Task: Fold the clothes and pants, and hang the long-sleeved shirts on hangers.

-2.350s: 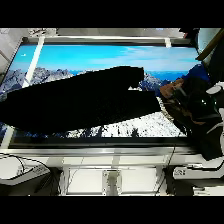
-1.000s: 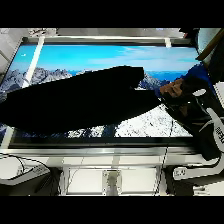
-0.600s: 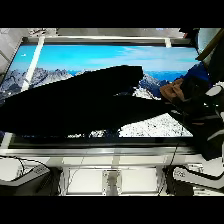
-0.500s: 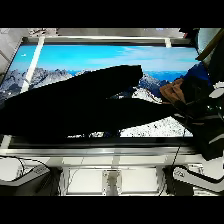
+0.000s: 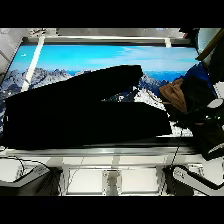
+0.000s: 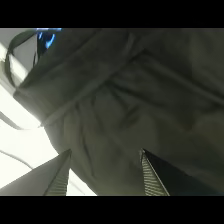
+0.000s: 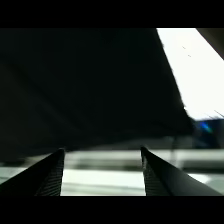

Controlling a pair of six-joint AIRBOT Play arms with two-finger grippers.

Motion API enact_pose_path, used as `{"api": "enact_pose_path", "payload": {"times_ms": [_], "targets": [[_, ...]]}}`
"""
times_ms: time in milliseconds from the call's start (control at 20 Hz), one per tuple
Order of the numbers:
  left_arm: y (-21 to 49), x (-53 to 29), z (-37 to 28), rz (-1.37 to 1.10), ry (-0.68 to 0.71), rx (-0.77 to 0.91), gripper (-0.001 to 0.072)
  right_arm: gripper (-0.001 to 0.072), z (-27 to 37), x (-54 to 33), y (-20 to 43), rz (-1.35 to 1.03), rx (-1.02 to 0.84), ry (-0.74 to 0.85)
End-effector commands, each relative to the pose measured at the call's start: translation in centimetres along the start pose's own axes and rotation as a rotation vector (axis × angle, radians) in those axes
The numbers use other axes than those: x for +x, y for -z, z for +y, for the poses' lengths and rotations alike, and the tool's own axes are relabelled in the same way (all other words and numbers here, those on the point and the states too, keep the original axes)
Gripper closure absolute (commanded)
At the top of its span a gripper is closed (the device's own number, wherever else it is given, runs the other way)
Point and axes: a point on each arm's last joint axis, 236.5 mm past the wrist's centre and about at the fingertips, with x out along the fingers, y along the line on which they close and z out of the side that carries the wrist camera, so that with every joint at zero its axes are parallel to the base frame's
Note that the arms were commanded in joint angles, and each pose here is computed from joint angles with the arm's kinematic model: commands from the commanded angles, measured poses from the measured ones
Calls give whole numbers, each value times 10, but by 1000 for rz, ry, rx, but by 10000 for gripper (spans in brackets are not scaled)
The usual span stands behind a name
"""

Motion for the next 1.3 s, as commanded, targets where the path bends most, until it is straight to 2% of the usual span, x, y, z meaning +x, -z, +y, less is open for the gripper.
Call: {"api": "enact_pose_path", "payload": {"times_ms": [0, 50, 150, 200, 300, 450, 500, 800, 1250], "targets": [[-35, -30, -22, -159, 61, -4, 205, 204, 61, -49, -64, -257, -31, -172], [-51, -41, -36, -237, 109, -17, 205, 208, 71, -67, -95, -385, -52, -173], [-70, -54, -70, -327, 242, -37, 204, 366, 95, -87, -145, -588, -94, -164], [-74, -56, -90, -340, 299, -7, 204, 385, 109, -77, -157, -593, -102, -186], [-74, -52, -121, -337, 344, 64, 204, 364, 144, -32, -169, -477, -64, -307], [-67, -45, -166, -318, 393, 156, 204, 244, 199, 31, -200, -358, 24, -560], [-65, -45, -178, -315, 407, 182, 204, 244, 211, 52, -209, -326, 55, -605], [-57, -42, -206, -304, 438, 239, 205, 266, 242, 142, -216, -196, 81, -605], [-57, -42, -206, -304, 436, 239, 208, 269, 248, 154, -229, -205, 123, -600]]}}
